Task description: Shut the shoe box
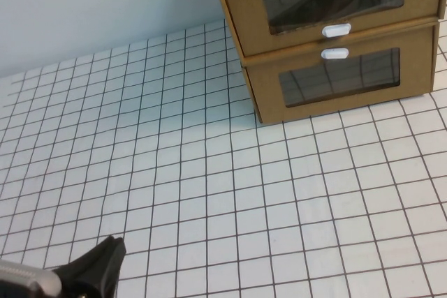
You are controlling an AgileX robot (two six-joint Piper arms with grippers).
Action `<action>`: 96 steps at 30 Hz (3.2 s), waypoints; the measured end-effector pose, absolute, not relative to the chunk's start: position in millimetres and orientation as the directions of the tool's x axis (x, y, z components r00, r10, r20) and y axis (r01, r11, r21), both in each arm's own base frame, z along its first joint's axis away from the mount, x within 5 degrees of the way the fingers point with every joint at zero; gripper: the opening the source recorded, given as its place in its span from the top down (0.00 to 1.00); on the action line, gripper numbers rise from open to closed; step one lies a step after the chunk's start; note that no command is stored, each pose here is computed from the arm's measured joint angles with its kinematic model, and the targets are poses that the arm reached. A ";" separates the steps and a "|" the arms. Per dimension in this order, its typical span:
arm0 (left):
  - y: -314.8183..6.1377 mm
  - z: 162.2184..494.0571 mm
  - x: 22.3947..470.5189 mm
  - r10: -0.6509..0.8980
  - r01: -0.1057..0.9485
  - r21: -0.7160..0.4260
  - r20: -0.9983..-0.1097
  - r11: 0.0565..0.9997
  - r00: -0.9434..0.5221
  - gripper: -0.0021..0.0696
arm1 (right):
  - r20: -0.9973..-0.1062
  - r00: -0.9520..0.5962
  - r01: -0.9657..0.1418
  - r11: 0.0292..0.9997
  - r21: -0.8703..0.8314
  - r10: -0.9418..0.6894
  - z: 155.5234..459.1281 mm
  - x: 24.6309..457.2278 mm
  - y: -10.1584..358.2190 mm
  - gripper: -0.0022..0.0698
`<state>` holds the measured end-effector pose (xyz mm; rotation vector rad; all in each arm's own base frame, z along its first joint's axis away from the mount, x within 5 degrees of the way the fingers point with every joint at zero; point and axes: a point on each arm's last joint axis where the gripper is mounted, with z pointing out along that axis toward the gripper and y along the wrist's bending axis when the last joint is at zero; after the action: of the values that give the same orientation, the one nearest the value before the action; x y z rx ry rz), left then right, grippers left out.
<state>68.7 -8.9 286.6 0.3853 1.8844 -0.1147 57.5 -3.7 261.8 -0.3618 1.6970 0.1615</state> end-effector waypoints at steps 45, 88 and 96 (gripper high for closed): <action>1.8 183.8 56.4 -0.144 0.071 -0.159 -0.972 0.985 -0.185 0.97 | -0.983 -0.118 -0.327 0.940 -0.097 -0.142 261.9 57.1 -4.2 0.99; 1.8 172.2 52.4 -0.110 -0.052 -0.099 -0.950 0.994 -0.294 0.97 | -0.983 -0.118 -0.327 0.940 -0.097 -0.142 261.9 57.1 -4.2 0.99; 1.8 172.2 52.4 -0.110 -0.052 -0.099 -0.950 0.994 -0.294 0.97 | -0.984 -0.146 -0.373 0.927 -0.041 -0.103 260.8 56.5 2.0 0.99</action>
<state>52.4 1.8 172.2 -0.1168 1.8697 -0.0571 56.5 2.0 260.8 -0.3632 1.7135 0.2443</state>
